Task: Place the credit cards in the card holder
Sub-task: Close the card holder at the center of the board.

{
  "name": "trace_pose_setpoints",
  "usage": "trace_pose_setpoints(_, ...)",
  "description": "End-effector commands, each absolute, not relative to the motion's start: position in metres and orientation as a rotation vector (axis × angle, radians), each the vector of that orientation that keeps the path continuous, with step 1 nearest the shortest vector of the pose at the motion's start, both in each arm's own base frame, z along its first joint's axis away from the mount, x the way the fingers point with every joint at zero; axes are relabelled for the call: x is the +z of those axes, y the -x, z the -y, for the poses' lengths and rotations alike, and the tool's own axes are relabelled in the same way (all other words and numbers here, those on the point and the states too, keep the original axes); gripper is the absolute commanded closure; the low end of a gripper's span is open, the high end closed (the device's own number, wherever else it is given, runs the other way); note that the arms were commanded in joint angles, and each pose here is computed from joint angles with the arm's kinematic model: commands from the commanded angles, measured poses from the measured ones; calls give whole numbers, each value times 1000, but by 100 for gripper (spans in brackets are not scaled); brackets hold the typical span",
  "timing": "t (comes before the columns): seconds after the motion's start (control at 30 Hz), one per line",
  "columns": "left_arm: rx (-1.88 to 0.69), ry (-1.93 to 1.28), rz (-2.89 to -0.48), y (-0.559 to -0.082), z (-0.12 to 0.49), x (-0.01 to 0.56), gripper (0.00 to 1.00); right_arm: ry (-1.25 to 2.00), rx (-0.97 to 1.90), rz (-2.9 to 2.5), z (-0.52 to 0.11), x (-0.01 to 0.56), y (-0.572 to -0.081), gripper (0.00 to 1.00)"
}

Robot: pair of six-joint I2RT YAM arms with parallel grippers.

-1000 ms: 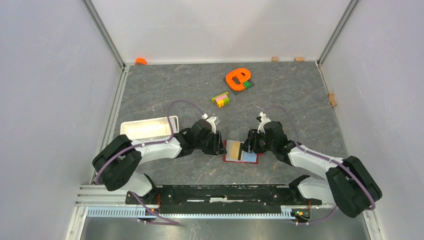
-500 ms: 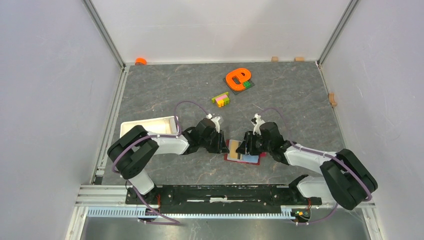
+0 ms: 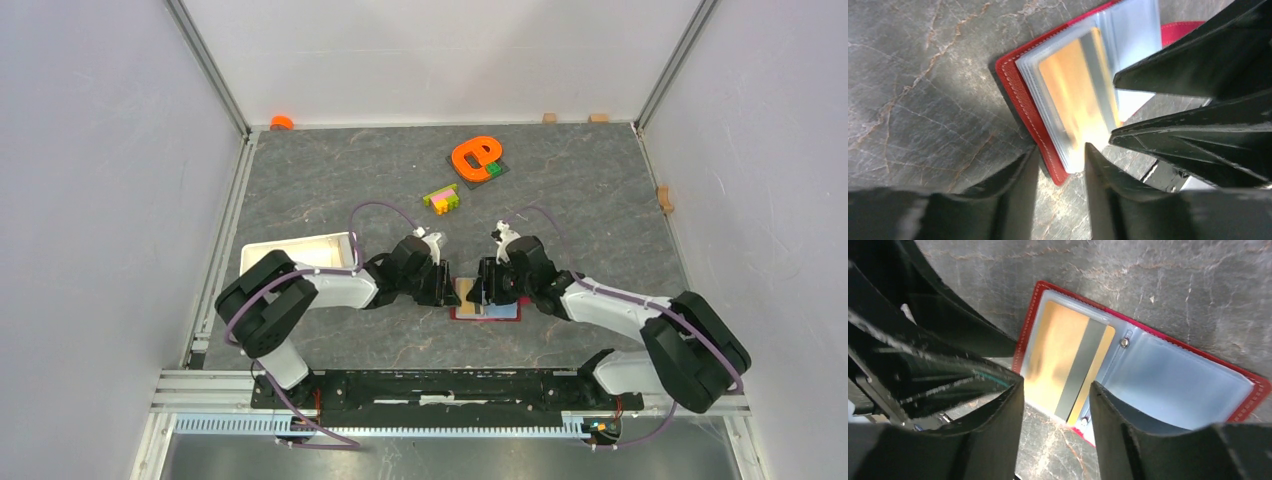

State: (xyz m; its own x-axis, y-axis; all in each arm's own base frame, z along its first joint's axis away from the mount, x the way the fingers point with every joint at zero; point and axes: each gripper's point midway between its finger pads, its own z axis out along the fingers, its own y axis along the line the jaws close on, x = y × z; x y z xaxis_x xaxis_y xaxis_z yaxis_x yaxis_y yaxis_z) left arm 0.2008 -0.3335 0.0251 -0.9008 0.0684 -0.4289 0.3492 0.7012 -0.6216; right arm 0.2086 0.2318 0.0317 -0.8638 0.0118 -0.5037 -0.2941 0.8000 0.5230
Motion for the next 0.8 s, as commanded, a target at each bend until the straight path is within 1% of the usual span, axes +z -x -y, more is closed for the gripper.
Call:
trace_pose_setpoints(0.0,-1012,-321,-2503,-205,322,45,46,270,708,-2379,-225,82,-231,40)
trace_pose_setpoints(0.03,-997,-313,-2503,-207,317,50,34,269,653,-2376,-218,90,-235,37)
trace_pose_setpoints(0.1,-971,-301,-2514,-207,306,60,19,262,513,-2393,-195,98,-236,31)
trace_pose_setpoints(0.13,-960,-302,-2517,-208,300,65,15,241,428,-2393,-180,101,-239,28)
trace_pose_setpoints(0.23,-941,-337,-2521,-206,286,87,6,184,246,-2417,-141,104,-238,21)
trace_pose_setpoints(0.3,-931,-385,-2508,-207,276,107,1,137,167,-2449,-118,96,-233,20)
trace_pose_setpoints(0.4,-954,-410,-2497,-214,261,143,0,77,138,-2499,-98,78,-224,20)
trace_pose_setpoints(0.5,-944,-432,-2456,-227,243,177,0,84,191,-2527,-102,64,-218,24)
trace_pose_setpoints(0.57,-854,-460,-2426,-239,230,191,0,103,245,-2542,-110,57,-216,28)
trace_pose_setpoints(0.63,-738,-451,-2409,-251,218,193,0,118,304,-2541,-119,54,-216,32)
trace_pose_setpoints(0.67,-736,-450,-2394,-253,217,192,0,116,322,-2542,-121,52,-216,35)
trace_pose_setpoints(0.77,-792,-431,-2376,-258,222,188,0,108,303,-2545,-120,46,-218,46)
